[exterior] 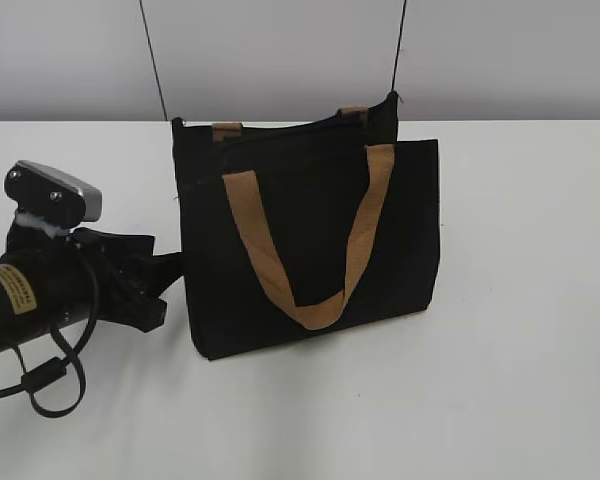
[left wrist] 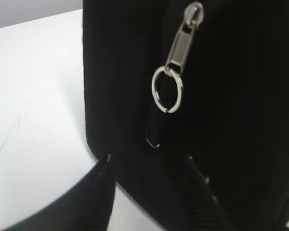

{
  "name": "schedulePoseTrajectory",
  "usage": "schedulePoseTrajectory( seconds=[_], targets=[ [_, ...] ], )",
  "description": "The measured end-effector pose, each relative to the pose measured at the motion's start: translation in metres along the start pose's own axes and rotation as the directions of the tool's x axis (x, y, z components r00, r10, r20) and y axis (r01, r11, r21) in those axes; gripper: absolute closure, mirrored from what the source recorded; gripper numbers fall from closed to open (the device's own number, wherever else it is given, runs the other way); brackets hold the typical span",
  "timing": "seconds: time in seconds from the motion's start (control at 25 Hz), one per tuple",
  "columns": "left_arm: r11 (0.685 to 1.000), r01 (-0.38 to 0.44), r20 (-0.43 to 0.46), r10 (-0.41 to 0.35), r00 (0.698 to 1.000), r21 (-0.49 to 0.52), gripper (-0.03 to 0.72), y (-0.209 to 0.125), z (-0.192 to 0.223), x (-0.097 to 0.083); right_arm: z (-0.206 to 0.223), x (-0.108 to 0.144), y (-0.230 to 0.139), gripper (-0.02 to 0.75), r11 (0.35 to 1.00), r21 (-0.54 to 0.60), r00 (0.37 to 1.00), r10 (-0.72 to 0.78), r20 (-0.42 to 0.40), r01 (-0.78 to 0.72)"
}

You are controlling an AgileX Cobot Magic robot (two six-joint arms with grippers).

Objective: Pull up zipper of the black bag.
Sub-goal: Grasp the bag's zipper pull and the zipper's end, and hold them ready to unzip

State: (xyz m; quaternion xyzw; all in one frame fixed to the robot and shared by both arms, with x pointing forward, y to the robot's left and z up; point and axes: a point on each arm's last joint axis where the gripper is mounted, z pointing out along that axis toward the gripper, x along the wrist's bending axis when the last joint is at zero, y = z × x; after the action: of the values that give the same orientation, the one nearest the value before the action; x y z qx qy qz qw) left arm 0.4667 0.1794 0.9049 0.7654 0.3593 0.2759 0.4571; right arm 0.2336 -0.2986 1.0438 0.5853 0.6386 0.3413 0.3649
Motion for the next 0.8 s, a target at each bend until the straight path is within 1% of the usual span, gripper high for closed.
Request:
schedulePoseTrajectory(
  seconds=[0.08,0.12,0.24,0.36,0.52,0.72,0.8],
  targets=[
    [1.0,-0.003,0.002,0.003,1.0,-0.007,0.307,0.002,0.004,0.001,0.0,0.0,0.0,0.43,1.0,0.0,1.0,0.0,0.0,0.0],
    [1.0,-0.005,0.004,0.005,1.0,-0.011,0.293,0.003,0.007,0.001,0.0,0.0,0.0,0.43,1.0,0.0,1.0,0.0,0.0,0.0],
    [1.0,-0.025,0.027,0.025,0.999,-0.005,0.292,0.002,0.017,0.0,0.0,0.0,0.0,0.43,1.0,0.0,1.0,0.0,0.0,0.0],
    [0.998,-0.056,0.068,0.055,0.996,0.011,0.328,-0.002,0.028,-0.003,0.0,0.0,0.0,0.43,1.0,0.0,1.0,0.0,0.0,0.0],
    [0.998,-0.06,0.078,0.058,0.995,0.025,0.38,-0.007,0.042,-0.002,0.0,0.0,0.0,0.43,1.0,0.0,1.0,0.0,0.0,0.0],
    [0.999,-0.054,0.077,0.054,0.996,-0.001,0.504,-0.006,0.047,-0.002,0.0,0.0,0.0,0.43,1.0,0.0,1.0,0.0,0.0,0.0],
    [0.999,-0.052,0.074,0.053,0.996,-0.012,0.54,-0.005,0.047,-0.002,0.0,0.0,0.0,0.43,1.0,0.0,1.0,0.0,0.0,0.0]
  ],
)
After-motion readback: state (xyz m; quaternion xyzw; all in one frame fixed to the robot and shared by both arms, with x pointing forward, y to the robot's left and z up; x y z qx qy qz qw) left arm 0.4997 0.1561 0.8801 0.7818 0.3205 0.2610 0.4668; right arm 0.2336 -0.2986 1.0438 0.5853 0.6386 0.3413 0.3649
